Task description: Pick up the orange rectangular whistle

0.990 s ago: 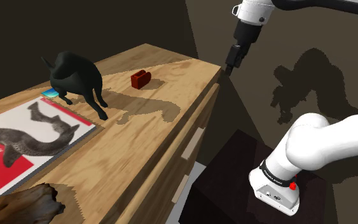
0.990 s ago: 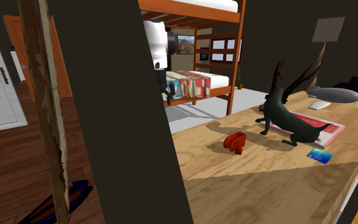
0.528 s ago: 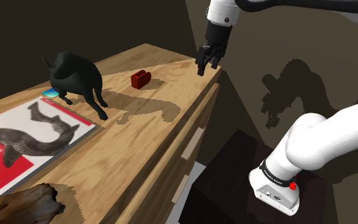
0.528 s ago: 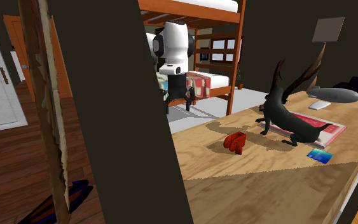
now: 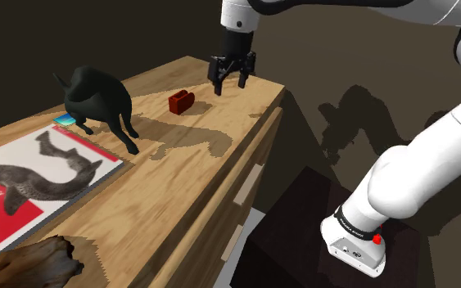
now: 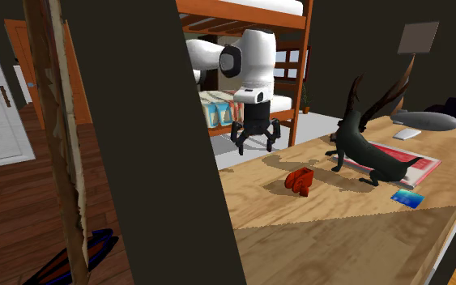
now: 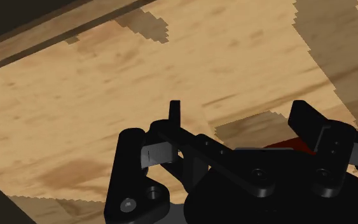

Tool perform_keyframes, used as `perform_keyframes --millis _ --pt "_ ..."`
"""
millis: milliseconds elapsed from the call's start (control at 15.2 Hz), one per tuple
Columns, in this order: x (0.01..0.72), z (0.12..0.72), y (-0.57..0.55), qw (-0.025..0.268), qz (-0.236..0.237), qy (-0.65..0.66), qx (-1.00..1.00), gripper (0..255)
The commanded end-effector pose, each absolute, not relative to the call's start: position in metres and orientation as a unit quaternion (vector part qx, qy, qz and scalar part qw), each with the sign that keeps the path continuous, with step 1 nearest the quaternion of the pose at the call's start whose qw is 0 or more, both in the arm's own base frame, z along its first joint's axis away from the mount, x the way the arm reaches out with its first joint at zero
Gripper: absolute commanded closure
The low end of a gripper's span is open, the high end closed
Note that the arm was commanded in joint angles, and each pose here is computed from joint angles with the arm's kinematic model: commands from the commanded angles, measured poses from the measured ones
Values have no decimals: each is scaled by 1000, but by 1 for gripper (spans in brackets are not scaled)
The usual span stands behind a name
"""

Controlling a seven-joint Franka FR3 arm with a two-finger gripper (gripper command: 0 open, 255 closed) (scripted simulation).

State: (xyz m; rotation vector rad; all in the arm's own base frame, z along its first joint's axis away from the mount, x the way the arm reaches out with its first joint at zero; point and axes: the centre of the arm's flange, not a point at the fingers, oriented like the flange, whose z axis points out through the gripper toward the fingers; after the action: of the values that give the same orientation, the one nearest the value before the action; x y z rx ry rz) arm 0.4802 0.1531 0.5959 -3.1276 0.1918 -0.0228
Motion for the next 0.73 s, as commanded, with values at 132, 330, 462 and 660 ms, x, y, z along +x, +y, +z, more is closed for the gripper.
perform_keyframes --millis 132,330,462,660 --pt "526 589 177 4 -6 90 -996 0" --pt "561 584 195 4 -5 111 -994 0" --pt "585 580 207 4 -4 125 -992 0" --pt "616 576 221 4 -3 142 -990 0"
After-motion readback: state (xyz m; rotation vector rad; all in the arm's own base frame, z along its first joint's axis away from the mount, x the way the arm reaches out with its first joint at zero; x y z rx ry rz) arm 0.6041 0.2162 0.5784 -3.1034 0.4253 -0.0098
